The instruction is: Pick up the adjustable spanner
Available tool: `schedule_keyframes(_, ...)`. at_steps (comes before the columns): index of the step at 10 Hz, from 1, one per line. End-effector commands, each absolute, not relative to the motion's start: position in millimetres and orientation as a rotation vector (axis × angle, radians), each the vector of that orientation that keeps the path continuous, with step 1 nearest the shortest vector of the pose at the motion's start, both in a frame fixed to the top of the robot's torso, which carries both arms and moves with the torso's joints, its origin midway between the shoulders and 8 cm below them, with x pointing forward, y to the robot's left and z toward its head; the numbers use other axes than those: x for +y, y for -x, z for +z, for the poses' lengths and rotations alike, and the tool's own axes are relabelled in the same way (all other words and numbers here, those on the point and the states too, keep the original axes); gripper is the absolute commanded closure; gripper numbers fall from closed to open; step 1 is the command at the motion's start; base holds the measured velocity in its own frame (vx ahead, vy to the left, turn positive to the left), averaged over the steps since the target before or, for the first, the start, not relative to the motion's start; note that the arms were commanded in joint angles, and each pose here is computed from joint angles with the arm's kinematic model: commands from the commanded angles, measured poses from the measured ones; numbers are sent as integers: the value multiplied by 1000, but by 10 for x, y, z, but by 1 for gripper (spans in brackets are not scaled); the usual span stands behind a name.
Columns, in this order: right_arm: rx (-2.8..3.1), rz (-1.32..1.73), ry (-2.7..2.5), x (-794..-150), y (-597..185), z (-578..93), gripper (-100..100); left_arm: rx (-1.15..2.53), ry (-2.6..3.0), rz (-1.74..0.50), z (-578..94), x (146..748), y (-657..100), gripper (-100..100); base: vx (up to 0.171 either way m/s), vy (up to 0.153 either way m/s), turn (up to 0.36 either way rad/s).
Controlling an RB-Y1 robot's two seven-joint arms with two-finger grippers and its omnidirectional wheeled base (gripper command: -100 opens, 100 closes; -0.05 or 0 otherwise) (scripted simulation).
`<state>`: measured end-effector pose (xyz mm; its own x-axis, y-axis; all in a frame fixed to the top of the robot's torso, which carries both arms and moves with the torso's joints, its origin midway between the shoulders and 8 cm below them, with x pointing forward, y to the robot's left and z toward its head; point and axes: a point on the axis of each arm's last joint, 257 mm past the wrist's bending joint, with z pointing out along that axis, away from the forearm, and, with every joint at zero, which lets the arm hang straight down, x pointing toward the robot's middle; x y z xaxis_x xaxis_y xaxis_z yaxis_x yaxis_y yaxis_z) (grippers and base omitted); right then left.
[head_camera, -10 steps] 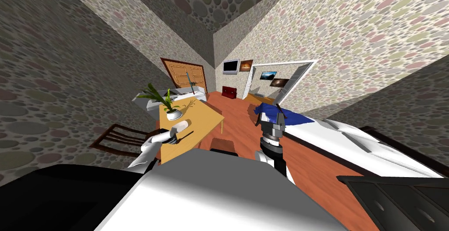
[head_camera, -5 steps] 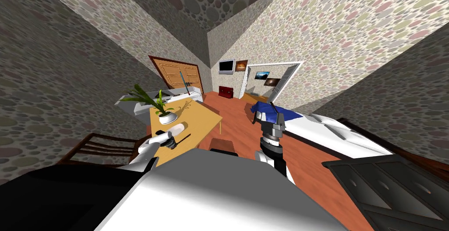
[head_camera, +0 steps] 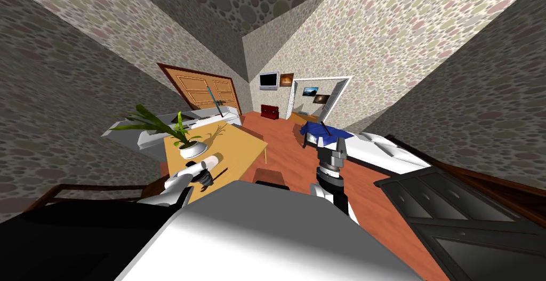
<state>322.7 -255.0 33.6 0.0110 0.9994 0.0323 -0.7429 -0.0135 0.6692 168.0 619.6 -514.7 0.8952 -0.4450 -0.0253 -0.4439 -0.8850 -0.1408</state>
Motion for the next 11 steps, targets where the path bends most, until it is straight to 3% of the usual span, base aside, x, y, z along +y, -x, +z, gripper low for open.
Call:
schedule_keyframes(1,546,1495,-601,-2550,-3227,336,0,643,2995,18,-5207,6072,-1520,-100,23,59,-267)
schedule_keyframes(7,547,1495,-601,-2551,-3227,336,0,575,3100,46,-5282,5885,-1337,-100,10,45,-109)
schedule_keyframes(8,547,1495,-601,-2551,-3227,335,0,572,3105,47,-5281,5873,-1332,0,0,0,0)
schedule_keyframes(9,546,1495,-601,-2551,-3227,335,0,579,3102,45,-5376,5795,-1328,-100,12,28,31)
schedule_keyframes(11,547,1495,-601,-2551,-3227,335,0,585,3100,44,-5445,5733,-1324,-100,14,44,17)
